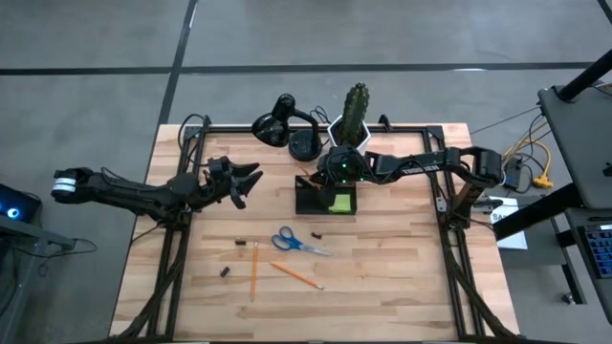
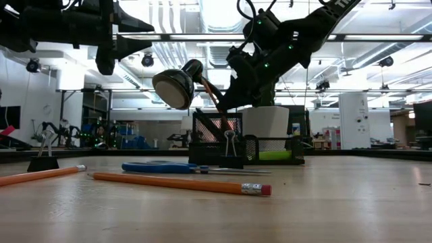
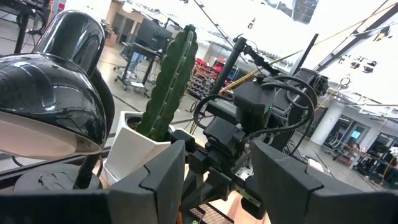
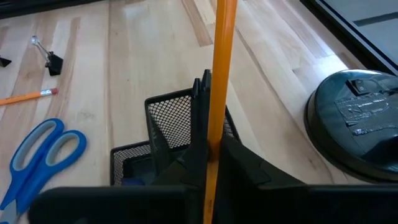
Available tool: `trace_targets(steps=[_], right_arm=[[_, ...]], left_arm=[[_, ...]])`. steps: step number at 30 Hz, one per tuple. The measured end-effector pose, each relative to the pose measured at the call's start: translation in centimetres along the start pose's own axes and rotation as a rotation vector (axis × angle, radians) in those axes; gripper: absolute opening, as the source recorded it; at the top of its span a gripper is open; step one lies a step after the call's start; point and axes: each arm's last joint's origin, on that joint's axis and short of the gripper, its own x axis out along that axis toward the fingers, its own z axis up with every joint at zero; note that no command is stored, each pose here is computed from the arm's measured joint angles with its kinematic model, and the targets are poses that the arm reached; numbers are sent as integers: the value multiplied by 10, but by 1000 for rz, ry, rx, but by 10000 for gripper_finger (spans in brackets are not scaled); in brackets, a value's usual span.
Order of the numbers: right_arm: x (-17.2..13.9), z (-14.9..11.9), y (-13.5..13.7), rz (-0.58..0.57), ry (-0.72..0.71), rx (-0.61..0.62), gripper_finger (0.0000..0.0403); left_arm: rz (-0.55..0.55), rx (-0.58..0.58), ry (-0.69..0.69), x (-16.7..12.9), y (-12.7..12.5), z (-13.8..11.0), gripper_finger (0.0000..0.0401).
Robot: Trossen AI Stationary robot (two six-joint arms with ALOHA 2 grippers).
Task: Pick and place office supplies into organizer
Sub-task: Put the right yellow pencil into the mesh desk organizer, then put the top right clip into the mesh desk organizer
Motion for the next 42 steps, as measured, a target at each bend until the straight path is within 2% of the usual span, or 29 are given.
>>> trace_targets(steps=[7,13,27,36,42], right_arm=[[0,0,-1,-17,0,7,87],[0,0,-1,-17,-3,15,111],[-18,18,2,-6,-103,22,113],[-53,35,12,17,-163,41,123],[-80,39,25,11,-153,75,129]], left_arm=[[0,0,0,0,0,0,168],[0,1,0,0,0,0,168],[1,2,2,0,0,0,168],[1,2,2,0,0,0,168],[1,2,1,0,0,0,168]])
